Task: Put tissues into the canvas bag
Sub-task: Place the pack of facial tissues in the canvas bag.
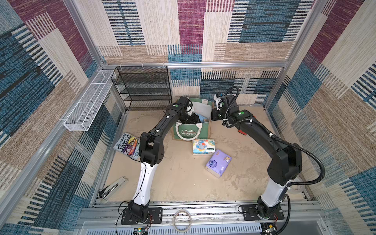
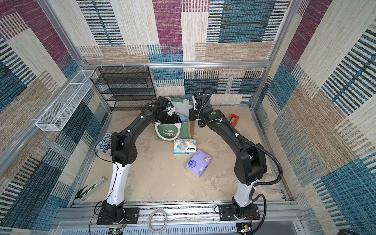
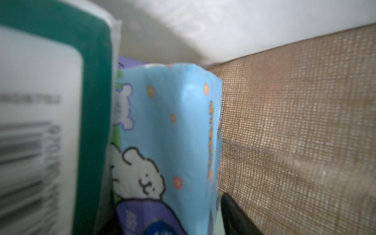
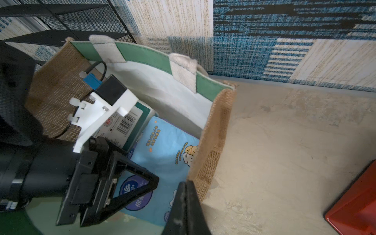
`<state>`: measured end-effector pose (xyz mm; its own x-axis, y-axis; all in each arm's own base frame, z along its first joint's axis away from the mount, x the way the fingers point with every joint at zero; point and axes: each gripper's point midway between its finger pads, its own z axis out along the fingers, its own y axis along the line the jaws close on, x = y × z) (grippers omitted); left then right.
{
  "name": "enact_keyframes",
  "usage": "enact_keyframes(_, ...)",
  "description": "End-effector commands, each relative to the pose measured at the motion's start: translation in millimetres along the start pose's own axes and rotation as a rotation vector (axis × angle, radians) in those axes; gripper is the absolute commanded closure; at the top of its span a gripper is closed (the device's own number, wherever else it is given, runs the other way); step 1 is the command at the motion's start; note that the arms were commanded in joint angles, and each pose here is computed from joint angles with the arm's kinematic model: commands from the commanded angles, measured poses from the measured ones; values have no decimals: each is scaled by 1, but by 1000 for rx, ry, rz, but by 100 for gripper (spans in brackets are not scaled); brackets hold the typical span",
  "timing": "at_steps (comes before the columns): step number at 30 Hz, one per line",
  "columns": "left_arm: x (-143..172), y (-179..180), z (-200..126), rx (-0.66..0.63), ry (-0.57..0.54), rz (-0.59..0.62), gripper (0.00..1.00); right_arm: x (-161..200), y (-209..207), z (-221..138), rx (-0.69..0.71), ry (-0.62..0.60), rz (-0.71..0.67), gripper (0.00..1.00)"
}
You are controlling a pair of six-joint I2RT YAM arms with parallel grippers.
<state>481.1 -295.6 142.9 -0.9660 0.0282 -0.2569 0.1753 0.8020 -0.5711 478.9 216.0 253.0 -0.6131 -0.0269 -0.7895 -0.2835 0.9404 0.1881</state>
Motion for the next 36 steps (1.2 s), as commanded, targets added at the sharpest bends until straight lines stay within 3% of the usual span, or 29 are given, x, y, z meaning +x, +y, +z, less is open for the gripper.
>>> enact_keyframes(1, -3, -2, -14, -28, -19, 30, 28, -10, 0, -5, -9, -43, 19, 100)
enact_keyframes(2, -3, -6, -15, -15, -20, 32, 19, -10, -1, -5, -12, -43, 21, 100)
enact_keyframes(7, -4, -24, -22, 14, -35, 44, 12, -6, -1, -4, -20, -36, 24, 99)
enact_keyframes(8, -4, -27, -24, 13, -41, 48, 1, -7, -1, -5, -18, -38, 24, 99)
enact_keyframes(12, -10, -43, -41, 18, -89, 67, 1, -9, -3, -13, -19, -55, 26, 92)
enact_keyframes(25, -23, -91, -103, -1, -285, 189, 1, -3, -24, -60, -43, -128, 43, 25)
enact_keyframes(31, -20, -104, -124, -26, -379, 236, 1, 6, -35, -84, -23, -179, 24, 8)
enact_keyframes(36, -9, -114, -141, -30, -450, 277, 1, 20, -43, -105, -15, -241, 32, 1)
